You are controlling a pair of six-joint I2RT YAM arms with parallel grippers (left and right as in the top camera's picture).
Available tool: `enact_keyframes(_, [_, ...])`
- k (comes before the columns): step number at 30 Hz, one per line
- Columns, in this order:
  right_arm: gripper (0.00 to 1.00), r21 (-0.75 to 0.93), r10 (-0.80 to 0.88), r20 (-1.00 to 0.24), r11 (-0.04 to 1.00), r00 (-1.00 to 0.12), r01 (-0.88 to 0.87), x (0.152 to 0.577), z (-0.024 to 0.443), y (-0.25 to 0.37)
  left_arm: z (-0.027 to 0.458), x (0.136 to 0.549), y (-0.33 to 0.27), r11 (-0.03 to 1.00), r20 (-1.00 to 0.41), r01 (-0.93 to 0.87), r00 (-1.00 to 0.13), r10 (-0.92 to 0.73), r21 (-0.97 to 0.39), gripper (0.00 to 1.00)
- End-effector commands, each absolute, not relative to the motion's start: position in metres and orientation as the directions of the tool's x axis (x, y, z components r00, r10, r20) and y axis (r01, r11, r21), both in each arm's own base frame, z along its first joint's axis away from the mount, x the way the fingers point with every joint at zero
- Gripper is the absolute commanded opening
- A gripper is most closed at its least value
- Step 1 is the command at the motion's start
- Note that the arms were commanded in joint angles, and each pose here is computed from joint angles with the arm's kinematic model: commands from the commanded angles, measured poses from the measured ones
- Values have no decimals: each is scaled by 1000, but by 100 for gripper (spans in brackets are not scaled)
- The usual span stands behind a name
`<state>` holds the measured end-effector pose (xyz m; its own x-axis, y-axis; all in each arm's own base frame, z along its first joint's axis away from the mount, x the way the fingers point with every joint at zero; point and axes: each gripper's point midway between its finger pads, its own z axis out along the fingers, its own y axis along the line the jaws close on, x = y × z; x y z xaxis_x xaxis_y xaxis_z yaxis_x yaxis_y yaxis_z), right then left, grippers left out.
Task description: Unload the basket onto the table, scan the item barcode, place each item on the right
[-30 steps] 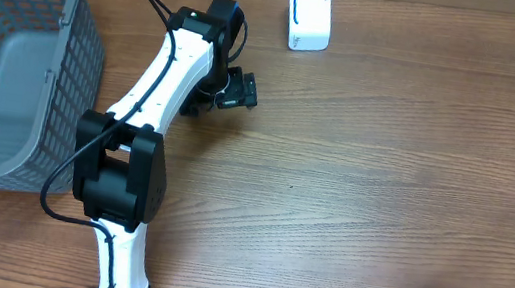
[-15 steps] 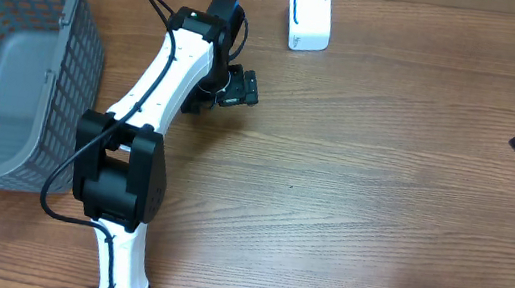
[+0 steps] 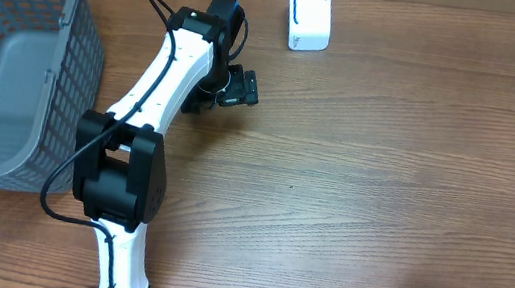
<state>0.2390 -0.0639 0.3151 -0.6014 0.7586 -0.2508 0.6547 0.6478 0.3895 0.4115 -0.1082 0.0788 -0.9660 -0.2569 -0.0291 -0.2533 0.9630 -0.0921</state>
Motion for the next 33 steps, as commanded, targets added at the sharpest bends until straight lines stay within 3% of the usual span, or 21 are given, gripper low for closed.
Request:
enact_keyframes(1, [100, 375, 752, -263, 657, -605, 654, 239, 314, -66, 75, 410, -111, 964, -20, -251, -967, -254, -91, 100])
enact_keyframes(8, [100, 349, 685, -298, 726, -665, 592, 239, 314, -66, 75, 410, -111, 964, -20, -251, -967, -254, -91, 100])
enact_keyframes(20, [100, 367, 677, -331, 734, -657, 572, 249, 316, -68, 75, 410, -111, 964, -20, -251, -967, -254, -91, 100])
enact_keyframes(26, [100, 384, 543, -547, 839, -637, 385, 267, 350, -41, 75, 410, -111, 964, -20, -251, -967, -254, -91, 100])
enact_keyframes(33, [100, 315, 341, -792, 939, -507, 139, 256, 385, 8, 75, 410, -111, 964, -20, -251, -967, -254, -91, 100])
